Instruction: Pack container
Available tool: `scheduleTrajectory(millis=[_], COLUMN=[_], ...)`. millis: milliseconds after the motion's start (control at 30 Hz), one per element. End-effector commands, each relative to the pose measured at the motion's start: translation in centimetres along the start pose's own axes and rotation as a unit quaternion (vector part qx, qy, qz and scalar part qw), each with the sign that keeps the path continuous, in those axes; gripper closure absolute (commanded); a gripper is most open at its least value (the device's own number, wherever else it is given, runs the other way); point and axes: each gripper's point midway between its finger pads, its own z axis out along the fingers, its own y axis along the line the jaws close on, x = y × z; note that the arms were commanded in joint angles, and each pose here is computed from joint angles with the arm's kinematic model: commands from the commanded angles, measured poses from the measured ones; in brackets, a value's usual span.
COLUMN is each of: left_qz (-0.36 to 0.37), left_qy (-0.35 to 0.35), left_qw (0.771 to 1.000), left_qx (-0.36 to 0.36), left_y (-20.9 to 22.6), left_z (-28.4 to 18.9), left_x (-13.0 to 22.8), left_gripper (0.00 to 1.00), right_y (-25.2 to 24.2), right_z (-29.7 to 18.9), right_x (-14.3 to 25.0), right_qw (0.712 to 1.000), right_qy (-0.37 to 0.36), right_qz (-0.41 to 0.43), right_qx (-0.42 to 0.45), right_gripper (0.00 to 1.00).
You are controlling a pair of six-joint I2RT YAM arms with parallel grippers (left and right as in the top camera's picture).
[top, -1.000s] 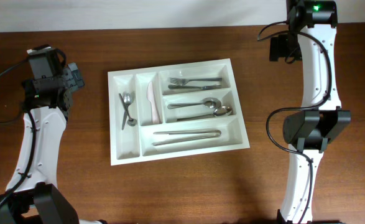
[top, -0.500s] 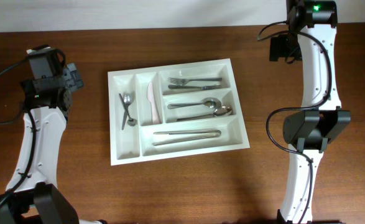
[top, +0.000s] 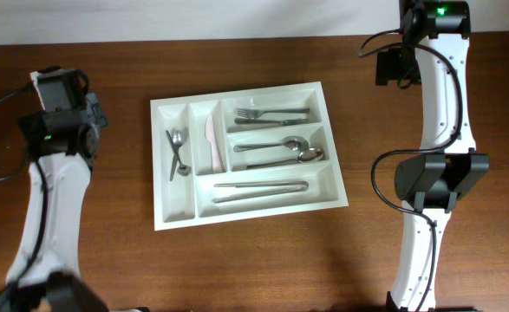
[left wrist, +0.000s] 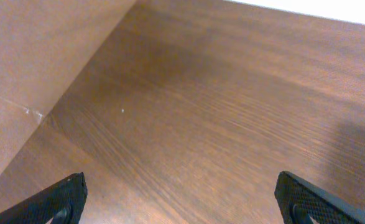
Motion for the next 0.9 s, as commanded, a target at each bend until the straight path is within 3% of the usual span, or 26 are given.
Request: scheduleTrajectory(millis=[0, 200, 400, 667, 867], left_qz=[-0.038, -0.153, -0.159, -0.039, -0.035], left_qy=[-0.090, -0.206, -0.266, -0.374, -0.419], left_qw=[0.993, 0.961, 0.938, 0.903, 0.877], left_qx=[0.063, 0.107, 0.156, 0.209, 0.234], left_y=[1.3, 5.0, 5.8, 2.0, -0.1], left_z=[-7.2, -17.0, -22.9, -25.0, -23.1], left_x=[-4.5, -7.8, -7.1, -3.4, 1.6], left_gripper=[0.01, 0.01, 0.01, 0.01, 0.01], right_y=[-0.7, -0.7, -0.7, -0.7, -0.7], right_z=[-1.7, -1.7, -1.7, -1.7, -1.7], right_x=[-0.5, -0.5, -0.5, -0.5, -0.5], right_qw=[1.000, 1.000, 1.000, 1.000, 1.000], right_qy=[-0.023, -0.023, -0.023, -0.023, -0.023], right_qz=[0.011, 0.011, 0.011, 0.011, 0.011], right_qx=[0.009, 0.009, 0.009, 0.009, 0.009], right_gripper=[0.01, 0.01, 0.01, 0.01, 0.01])
